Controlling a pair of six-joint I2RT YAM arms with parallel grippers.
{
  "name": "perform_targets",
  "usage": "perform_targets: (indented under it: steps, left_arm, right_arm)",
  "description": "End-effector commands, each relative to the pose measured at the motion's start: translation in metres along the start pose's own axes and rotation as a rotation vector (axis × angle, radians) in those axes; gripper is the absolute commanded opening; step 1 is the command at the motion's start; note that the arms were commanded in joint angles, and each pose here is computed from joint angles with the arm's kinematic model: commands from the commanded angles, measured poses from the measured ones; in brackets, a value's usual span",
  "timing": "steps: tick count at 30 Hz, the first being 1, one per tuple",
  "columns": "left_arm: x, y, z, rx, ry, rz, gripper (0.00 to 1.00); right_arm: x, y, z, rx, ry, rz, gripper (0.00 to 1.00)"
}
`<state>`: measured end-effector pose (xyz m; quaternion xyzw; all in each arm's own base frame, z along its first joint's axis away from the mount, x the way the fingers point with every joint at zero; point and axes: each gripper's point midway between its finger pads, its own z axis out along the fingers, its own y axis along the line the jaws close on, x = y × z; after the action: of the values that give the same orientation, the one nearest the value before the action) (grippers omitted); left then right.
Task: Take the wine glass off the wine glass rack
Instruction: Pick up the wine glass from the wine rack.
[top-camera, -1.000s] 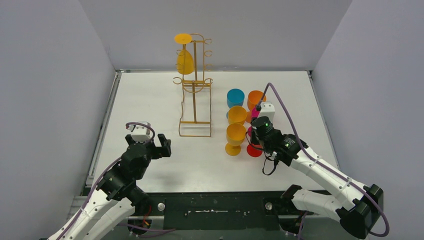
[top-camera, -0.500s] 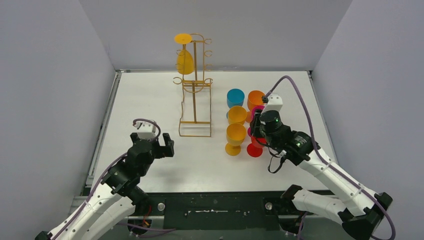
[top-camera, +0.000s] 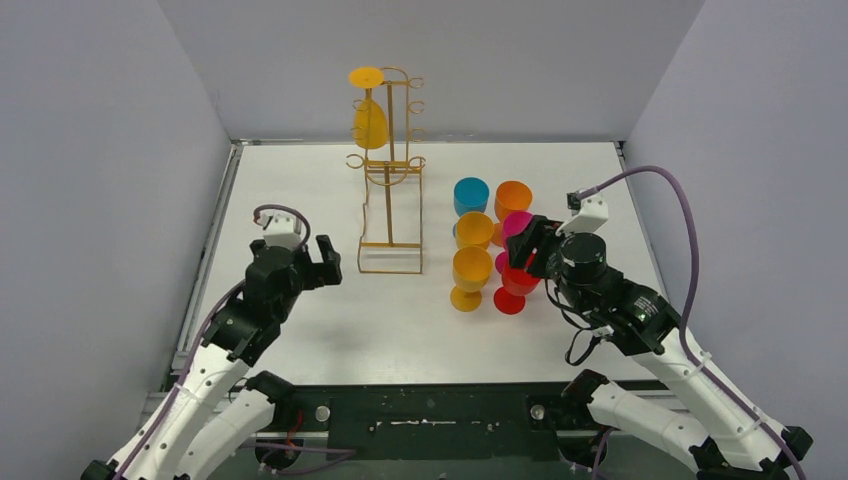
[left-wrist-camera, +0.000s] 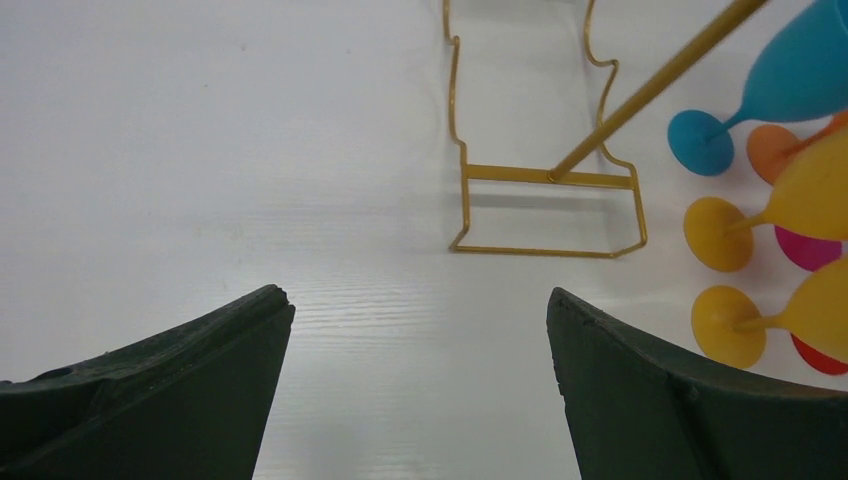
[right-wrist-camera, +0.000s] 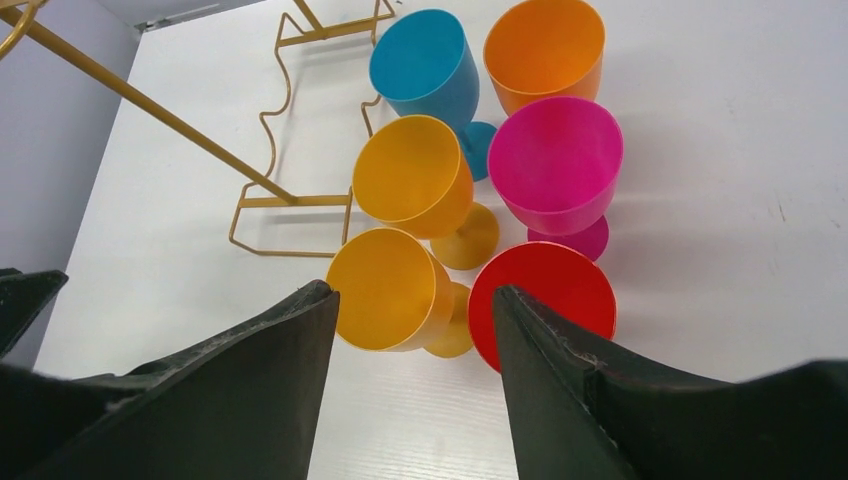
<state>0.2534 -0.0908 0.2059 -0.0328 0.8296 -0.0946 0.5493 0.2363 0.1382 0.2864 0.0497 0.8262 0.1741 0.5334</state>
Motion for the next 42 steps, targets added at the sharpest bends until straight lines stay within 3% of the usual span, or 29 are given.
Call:
perform_targets:
  steps: [1,8,17,25,34,42]
  left_arm:
    - [-0.035,0.009,0.011,0.033,-0.053,-0.056,0.97]
    - [-0.087,0.048,0.040,0.072,-0.087,-0.249,0.97]
    - [-0.221,0.021,0.071,0.348,-0.262,-0.417,0.98]
    - [-0.296,0.000,0.117,0.473,-0.315,-0.505,0.90]
    - [-0.319,-0.075,0.176,0.559,-0.268,-0.513,0.82]
    - [-0.309,-0.077,0.221,0.461,-0.206,-0.478,0.77]
  right_arm:
    - [-0.004,0.007,-0.001,-0.021,-0.006,0.043,0.59]
    - [0.006,0.016,0.004,-0.052,0.037,0.049,0.64]
    - [0.005,0.018,0.007,-0.064,0.027,0.023,0.68]
    - [-0.001,0.018,0.005,-0.067,0.015,0.020,0.69]
    - [0.006,0.012,0.002,-0.053,0.027,0.025,0.69]
    - [0.012,0.015,0.007,-0.058,0.050,0.032,0.69]
